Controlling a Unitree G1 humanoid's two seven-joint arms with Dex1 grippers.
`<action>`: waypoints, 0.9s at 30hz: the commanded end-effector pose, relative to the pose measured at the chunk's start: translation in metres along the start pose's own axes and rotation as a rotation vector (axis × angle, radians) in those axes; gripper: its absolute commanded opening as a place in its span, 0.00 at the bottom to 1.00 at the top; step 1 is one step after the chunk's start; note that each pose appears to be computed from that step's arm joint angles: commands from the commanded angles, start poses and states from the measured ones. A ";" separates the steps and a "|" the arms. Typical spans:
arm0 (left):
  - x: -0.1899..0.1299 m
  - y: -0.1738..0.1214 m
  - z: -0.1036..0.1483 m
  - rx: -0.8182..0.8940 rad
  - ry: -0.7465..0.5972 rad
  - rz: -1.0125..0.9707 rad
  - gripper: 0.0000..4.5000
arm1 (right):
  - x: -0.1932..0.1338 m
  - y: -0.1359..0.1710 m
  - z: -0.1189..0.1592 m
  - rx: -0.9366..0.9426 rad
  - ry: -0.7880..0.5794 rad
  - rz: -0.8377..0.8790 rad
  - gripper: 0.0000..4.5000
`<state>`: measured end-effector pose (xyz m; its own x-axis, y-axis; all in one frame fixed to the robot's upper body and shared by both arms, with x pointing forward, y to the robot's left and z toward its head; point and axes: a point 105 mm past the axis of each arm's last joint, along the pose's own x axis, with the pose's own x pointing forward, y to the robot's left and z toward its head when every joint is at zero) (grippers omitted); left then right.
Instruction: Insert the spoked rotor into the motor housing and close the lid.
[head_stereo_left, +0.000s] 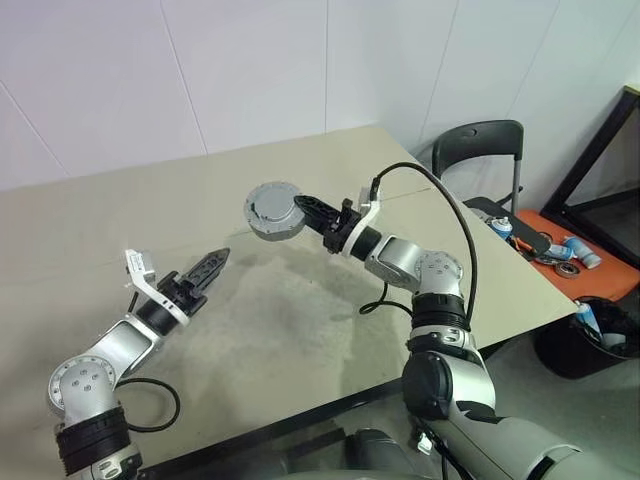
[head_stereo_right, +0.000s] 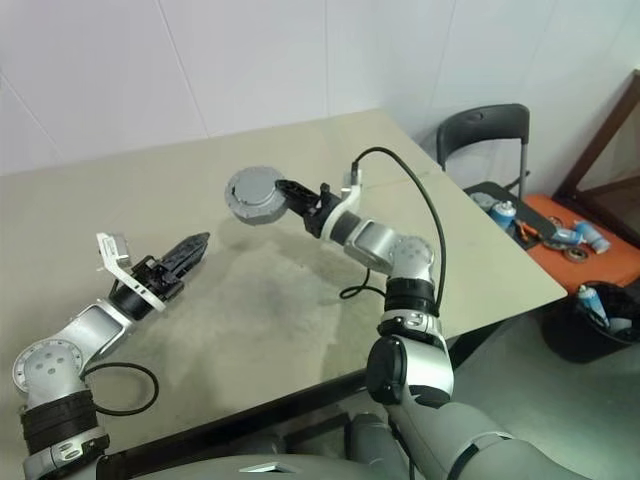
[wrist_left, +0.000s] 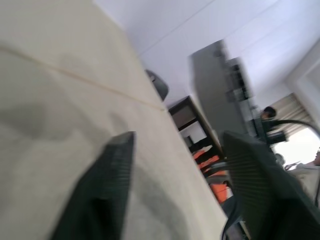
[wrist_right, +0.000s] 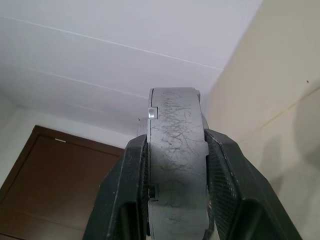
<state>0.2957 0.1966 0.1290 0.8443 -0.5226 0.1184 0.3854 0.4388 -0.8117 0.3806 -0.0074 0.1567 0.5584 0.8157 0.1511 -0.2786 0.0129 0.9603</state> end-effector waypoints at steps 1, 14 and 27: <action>0.010 -0.043 0.006 0.030 -0.026 -0.156 0.95 | 0.019 0.036 -0.004 -0.027 0.027 0.123 0.27; 0.029 -0.030 -0.007 -0.066 -0.024 -0.130 1.00 | 0.020 0.034 -0.009 -0.035 0.052 0.107 0.27; 0.045 -0.025 -0.016 -0.073 -0.013 -0.120 1.00 | 0.019 0.034 -0.008 -0.043 0.057 0.101 0.27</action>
<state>0.3158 0.1537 0.1360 0.8128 -0.5498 0.1927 0.4175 0.3190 -0.8508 0.3769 0.0019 0.1515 0.5290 0.8407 0.1155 -0.2672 0.0358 0.9630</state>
